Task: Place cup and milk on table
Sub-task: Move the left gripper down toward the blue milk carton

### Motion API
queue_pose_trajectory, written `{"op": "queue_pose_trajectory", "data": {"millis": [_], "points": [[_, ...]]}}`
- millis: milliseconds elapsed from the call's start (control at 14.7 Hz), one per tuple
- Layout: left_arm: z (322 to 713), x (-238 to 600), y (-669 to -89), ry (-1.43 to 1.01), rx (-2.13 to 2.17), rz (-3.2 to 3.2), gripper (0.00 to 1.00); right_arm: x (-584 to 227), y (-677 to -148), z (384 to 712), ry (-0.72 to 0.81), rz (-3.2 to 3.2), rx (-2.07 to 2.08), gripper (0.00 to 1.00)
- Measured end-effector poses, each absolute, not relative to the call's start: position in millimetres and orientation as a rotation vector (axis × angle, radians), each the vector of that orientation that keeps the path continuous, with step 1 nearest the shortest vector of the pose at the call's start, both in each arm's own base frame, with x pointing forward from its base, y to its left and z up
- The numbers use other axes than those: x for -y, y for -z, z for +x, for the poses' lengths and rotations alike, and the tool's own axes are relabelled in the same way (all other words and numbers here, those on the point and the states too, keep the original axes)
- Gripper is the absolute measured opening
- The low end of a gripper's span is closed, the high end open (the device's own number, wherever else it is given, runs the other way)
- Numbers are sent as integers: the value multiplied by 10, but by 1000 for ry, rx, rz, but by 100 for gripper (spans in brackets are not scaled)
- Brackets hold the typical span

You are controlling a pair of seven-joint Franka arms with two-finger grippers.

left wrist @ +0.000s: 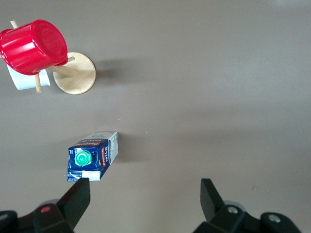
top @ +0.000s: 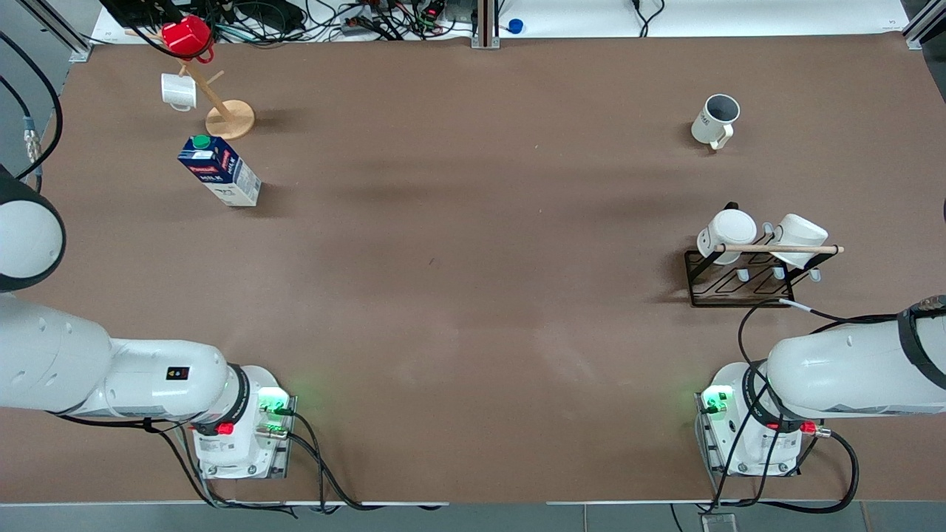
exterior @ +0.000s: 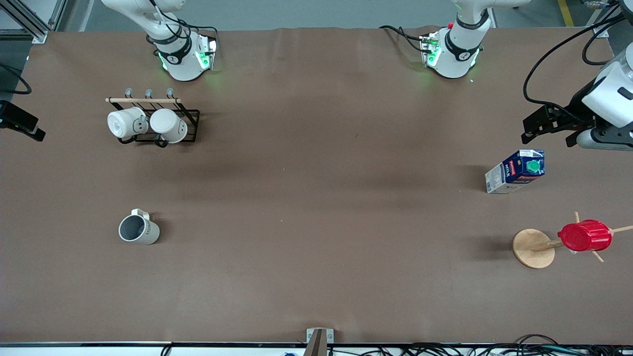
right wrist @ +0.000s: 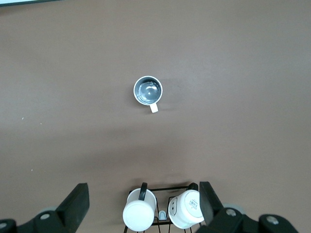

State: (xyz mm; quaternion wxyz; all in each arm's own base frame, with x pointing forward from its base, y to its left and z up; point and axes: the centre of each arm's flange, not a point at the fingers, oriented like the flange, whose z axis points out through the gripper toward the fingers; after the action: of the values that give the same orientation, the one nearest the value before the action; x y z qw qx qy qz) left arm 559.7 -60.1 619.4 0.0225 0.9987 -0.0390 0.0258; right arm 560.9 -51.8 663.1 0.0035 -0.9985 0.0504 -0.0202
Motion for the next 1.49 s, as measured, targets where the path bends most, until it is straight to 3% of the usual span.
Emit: {"op": "queue_pose_trajectory", "data": {"millis": [747, 1222, 1493], "points": [[5602, 619, -6172, -73, 126, 3093, 100, 518, -6631, 5609, 63, -3130, -158, 100], [5640, 448, -5866, -10, 77, 3100, 100, 519, -6623, 5615, 62, -3130, -158, 100], [5672, 189, -5498, 0, 3, 3102, 100, 530, -6181, 6012, 106, -3126, -158, 100]]}}
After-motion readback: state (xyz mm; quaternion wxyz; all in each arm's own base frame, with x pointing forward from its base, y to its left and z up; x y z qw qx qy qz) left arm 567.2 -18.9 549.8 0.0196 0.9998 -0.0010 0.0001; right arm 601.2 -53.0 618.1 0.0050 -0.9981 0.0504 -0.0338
